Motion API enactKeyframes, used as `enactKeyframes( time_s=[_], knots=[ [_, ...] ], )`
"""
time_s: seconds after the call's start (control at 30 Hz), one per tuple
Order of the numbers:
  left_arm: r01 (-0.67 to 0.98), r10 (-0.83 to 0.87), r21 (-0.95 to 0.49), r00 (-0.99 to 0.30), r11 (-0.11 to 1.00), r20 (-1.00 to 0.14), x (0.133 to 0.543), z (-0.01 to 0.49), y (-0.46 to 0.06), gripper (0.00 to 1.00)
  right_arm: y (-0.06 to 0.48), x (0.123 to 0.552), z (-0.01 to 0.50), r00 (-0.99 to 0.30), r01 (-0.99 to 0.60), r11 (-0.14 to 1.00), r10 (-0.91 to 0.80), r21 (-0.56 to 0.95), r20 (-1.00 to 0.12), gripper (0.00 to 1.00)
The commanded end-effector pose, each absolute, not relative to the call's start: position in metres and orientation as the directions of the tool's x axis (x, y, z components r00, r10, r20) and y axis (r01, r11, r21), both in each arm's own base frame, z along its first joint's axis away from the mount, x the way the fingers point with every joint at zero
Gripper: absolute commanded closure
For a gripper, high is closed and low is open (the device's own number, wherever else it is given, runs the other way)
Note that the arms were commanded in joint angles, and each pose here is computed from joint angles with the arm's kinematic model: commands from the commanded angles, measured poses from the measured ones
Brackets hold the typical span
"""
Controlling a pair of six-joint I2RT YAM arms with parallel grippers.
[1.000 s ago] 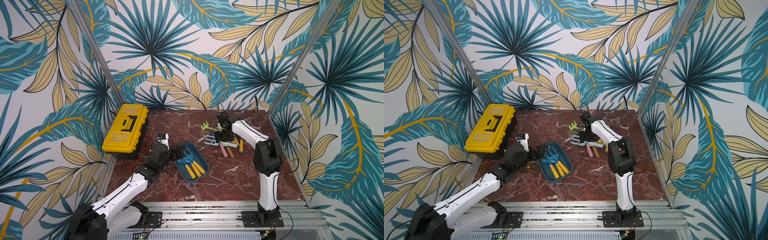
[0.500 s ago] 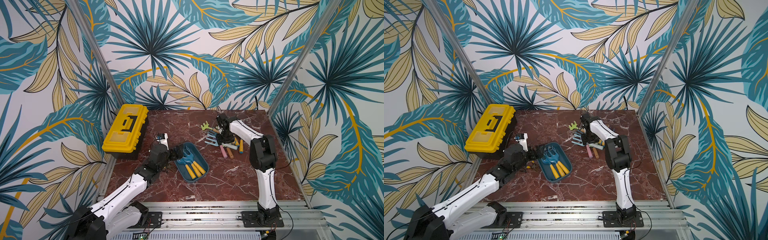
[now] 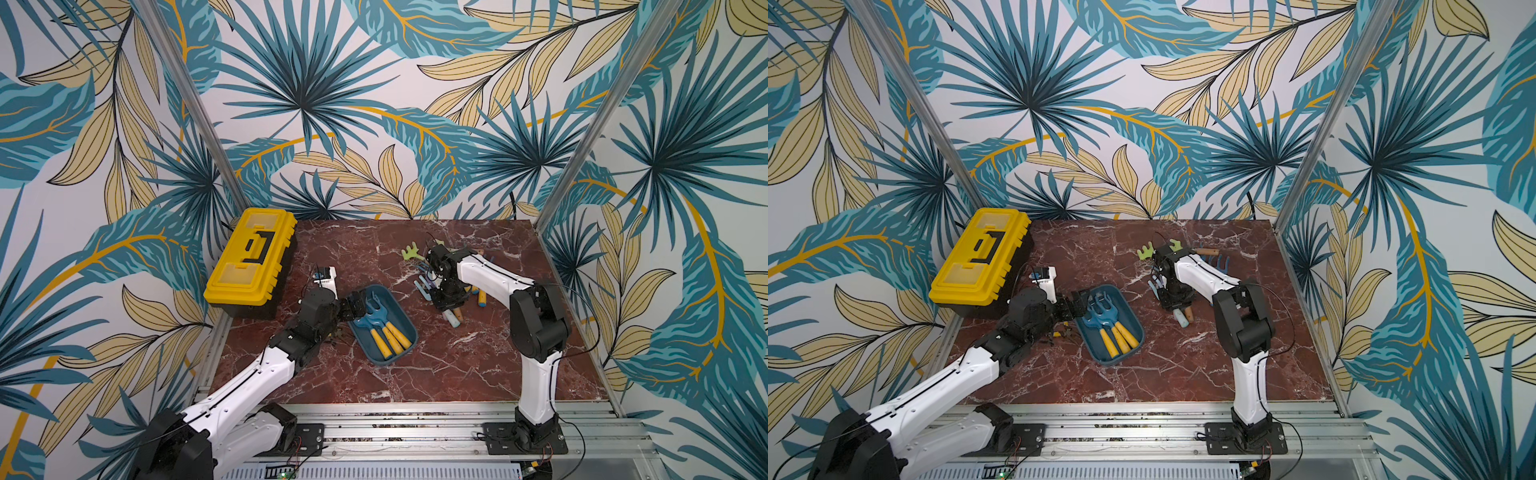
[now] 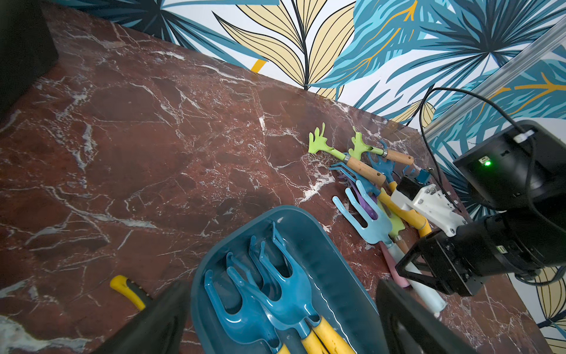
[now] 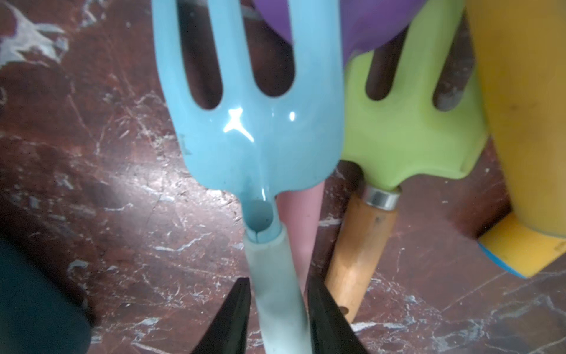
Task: Put the rake into the storage box
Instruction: Pick up the rake at the center of the board.
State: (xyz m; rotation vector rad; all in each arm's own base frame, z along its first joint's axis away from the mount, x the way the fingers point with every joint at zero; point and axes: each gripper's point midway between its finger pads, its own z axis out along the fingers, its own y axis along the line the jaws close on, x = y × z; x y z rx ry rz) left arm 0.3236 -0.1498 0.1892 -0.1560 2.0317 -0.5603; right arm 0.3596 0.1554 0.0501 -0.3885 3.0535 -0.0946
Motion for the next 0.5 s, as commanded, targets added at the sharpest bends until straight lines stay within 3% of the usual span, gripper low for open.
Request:
enactKeyframes(
  time_s=[0.0,0.47],
  knots=[
    [0.112,-0.334,-0.444,-0.505,0.889,-0.796,0.319,0.185,-0.144,0.00,0.163,0.353,0.052,-0.967,-0.243,0.968,-0.247,-0.063,-0.061,0.64],
    [0.102,-0.340,-0.440,-0.490,0.892,-0.803,0.318,0.186,-0.140,0.00,0.185,0.345,0.026,-0.965,-0.260,0.965,-0.261,-0.029,-0.036,0.61]
  ],
)
